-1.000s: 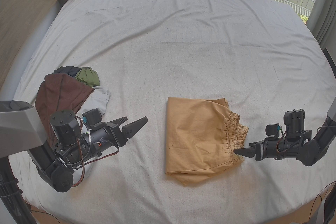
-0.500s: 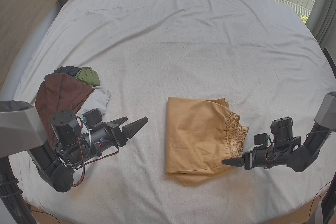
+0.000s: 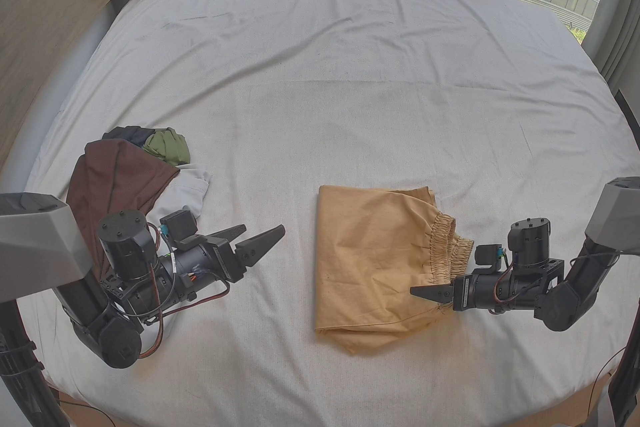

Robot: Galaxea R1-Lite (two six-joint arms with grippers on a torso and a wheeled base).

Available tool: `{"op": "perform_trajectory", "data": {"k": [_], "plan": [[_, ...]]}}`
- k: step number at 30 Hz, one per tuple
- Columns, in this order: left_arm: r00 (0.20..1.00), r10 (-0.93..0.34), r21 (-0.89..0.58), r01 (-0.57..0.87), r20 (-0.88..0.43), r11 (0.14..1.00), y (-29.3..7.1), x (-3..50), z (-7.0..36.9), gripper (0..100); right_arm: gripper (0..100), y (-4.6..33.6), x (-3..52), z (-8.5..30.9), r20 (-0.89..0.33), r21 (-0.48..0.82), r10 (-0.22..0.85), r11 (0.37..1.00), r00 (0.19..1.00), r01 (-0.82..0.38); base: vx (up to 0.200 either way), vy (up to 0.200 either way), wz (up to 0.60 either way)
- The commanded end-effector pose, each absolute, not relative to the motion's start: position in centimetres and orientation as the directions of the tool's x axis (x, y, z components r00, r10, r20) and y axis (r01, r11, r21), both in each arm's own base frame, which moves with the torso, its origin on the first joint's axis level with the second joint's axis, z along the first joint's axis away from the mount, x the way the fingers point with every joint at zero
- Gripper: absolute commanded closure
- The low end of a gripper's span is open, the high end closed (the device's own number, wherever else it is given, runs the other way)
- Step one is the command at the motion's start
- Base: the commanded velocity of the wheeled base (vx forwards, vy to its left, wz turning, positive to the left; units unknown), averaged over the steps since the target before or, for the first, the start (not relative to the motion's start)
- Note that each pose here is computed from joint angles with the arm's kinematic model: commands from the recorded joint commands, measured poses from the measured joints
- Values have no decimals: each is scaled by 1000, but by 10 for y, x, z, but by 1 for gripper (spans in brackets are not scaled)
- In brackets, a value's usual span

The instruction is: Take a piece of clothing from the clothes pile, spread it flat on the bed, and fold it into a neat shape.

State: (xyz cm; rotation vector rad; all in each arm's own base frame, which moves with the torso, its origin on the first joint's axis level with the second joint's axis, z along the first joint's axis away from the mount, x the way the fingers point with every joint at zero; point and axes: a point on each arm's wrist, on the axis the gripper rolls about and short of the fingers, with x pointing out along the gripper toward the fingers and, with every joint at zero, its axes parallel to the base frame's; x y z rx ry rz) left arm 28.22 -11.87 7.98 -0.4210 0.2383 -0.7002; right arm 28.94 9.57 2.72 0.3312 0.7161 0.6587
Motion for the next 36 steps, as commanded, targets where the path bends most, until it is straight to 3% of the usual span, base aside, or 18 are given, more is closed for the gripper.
{"op": "perform_trajectory", "data": {"k": [1,3,4,17,26,33,36], "plan": [[741,-667,-451,571,-75,685,-119,282,79,0,0,97,287,21,-513,498,657,752,552,-432,0,0,0],[741,-667,-451,572,-73,685,-119,282,80,0,0,97,286,21,-517,496,657,752,549,-433,0,0,0],[741,-667,-451,572,-73,685,-119,282,80,0,100,97,286,21,-517,496,657,752,549,-433,0,0,0],[741,-667,-451,573,-72,685,-119,282,80,0,100,101,282,21,-516,498,670,741,533,-450,0,0,0],[751,-659,-446,576,-40,685,-116,280,90,0,100,124,265,67,-388,473,757,653,525,-592,0,0,0],[755,-654,-442,572,-46,691,-112,275,91,0,100,130,267,88,-243,438,791,606,561,-664,0,0,0],[769,-639,-439,564,-32,700,-105,276,96,0,100,139,267,98,-147,454,817,557,558,-696,0,0,0]]}}
